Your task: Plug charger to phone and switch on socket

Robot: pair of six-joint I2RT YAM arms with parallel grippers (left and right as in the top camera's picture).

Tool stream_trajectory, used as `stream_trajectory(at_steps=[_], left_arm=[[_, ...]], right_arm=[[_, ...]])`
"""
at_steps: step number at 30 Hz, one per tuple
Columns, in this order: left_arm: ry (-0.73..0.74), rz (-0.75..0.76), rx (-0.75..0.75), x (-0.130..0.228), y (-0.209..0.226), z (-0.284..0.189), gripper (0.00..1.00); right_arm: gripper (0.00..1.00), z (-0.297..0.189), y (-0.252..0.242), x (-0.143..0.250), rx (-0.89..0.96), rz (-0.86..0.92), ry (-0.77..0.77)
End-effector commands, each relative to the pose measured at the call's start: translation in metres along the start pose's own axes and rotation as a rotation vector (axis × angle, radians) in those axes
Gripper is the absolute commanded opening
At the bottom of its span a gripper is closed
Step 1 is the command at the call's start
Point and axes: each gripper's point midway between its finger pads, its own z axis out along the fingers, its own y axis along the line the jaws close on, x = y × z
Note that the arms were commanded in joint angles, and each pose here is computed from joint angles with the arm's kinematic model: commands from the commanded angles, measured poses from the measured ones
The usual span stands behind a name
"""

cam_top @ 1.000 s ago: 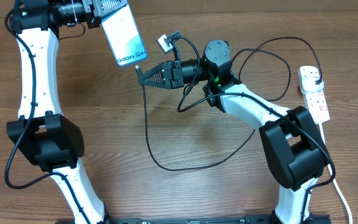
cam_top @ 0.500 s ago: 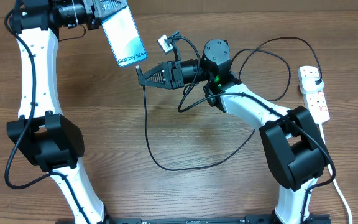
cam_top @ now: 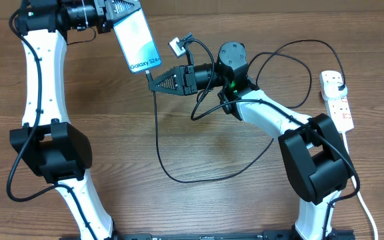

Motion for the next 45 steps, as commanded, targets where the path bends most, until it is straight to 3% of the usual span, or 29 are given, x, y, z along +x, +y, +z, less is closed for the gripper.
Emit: stream_trajectory(at_steps=[1,45], left_arm=[[0.019,0.028,0.018,0.0037,-0.0067,0.0071,0.04],[0.007,0.020,-0.014,0.0038,0.0025,-0.0005,0.04]], right_arm=[[0.04,-0.0010,0.0036,-0.0042,-0.003,-0.023,-0.003],[0.04,-0.0043,-0.0039,-0.0034,0.016,0.003,-0.003]])
